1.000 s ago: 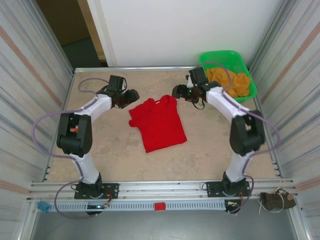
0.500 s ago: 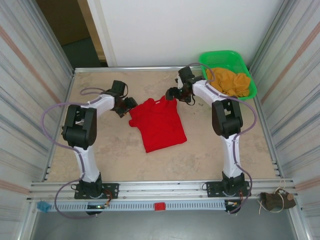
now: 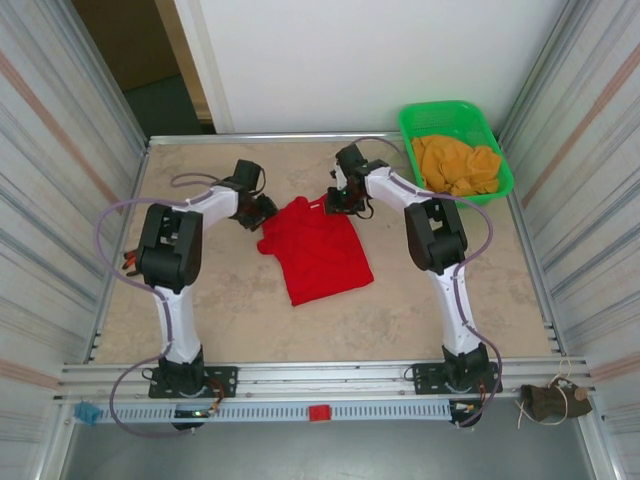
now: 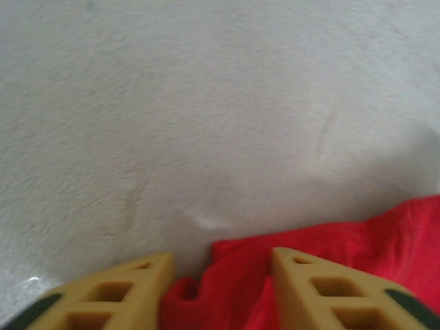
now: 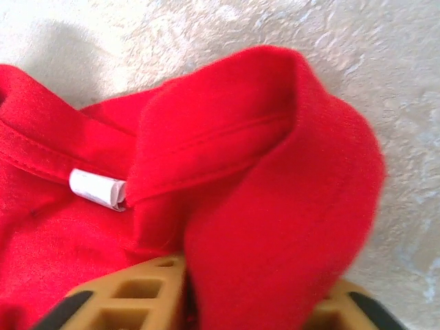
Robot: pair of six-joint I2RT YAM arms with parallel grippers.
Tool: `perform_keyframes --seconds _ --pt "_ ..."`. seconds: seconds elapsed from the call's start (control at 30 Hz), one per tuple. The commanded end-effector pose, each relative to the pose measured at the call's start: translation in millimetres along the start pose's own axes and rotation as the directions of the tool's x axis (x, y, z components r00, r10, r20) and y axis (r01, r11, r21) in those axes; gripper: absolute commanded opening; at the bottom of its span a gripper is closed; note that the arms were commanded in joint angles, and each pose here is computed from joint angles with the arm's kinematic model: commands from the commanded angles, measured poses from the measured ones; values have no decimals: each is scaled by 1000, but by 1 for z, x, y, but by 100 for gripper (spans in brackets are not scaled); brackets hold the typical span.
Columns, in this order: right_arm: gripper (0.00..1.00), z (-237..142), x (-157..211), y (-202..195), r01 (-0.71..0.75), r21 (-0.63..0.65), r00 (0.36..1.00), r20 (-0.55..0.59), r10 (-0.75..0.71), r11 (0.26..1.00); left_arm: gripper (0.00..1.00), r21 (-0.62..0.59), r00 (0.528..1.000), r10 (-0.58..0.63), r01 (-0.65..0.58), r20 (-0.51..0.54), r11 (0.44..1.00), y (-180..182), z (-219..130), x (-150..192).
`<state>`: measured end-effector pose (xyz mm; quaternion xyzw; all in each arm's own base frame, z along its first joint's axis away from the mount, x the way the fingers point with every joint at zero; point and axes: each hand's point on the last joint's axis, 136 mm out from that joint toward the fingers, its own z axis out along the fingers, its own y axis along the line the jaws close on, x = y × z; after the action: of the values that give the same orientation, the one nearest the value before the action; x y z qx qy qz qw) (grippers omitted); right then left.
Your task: Fold the inside-out t-shirt
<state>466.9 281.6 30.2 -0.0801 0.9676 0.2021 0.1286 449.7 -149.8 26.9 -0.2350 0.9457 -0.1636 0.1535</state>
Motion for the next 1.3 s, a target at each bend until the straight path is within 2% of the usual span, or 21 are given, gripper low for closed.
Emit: perform_keyframes --seconds 0.0,0.03,0.07,0.2,0.37,0.57,0.7,0.83,0.9,1.0,1.13,1.27 --pt "5 1 8 -13 -67 -39 997 -36 65 997 19 41 998 19 -17 -53 999 -12 17 16" --pt "0 -6 5 -14 -73 -50 997 -26 71 996 3 62 998 34 -31 -46 998 -17 16 14" --pt "0 -13 3 -13 -75 -58 997 -14 74 996 0 84 998 48 -44 -37 996 -21 14 13" --pt "0 -59 -1 -9 -81 -103 995 58 87 991 0 172 993 110 -117 51 978 -40 -20 4" --pt "0 -112 -6 -1 -88 -164 978 173 116 983 0 249 975 115 -161 188 955 -59 -70 -10" --pt "0 -147 -59 11 -99 -262 951 260 169 960 0 371 951 102 -211 292 905 -101 -98 -60" --pt "0 -196 -98 35 -33 -316 919 364 154 948 0 438 912 115 -297 394 849 -140 -151 -93" --pt "0 -237 -109 51 26 -333 886 444 132 943 0 483 868 116 -375 483 791 -165 -211 -102" --pt "0 -243 -101 51 30 -331 879 459 133 943 0 506 855 102 -393 509 768 -169 -232 -96" --pt "0 -229 -75 40 1 -341 876 453 163 940 0 530 856 109 -408 506 744 -167 -238 -74" --pt "0 -192 -22 18 -76 -352 883 410 227 933 0 540 874 158 -416 459 732 -151 -212 -24" --pt "0 -153 43 7 -116 -327 911 342 232 938 0 523 905 220 -395 365 756 -113 -166 43"
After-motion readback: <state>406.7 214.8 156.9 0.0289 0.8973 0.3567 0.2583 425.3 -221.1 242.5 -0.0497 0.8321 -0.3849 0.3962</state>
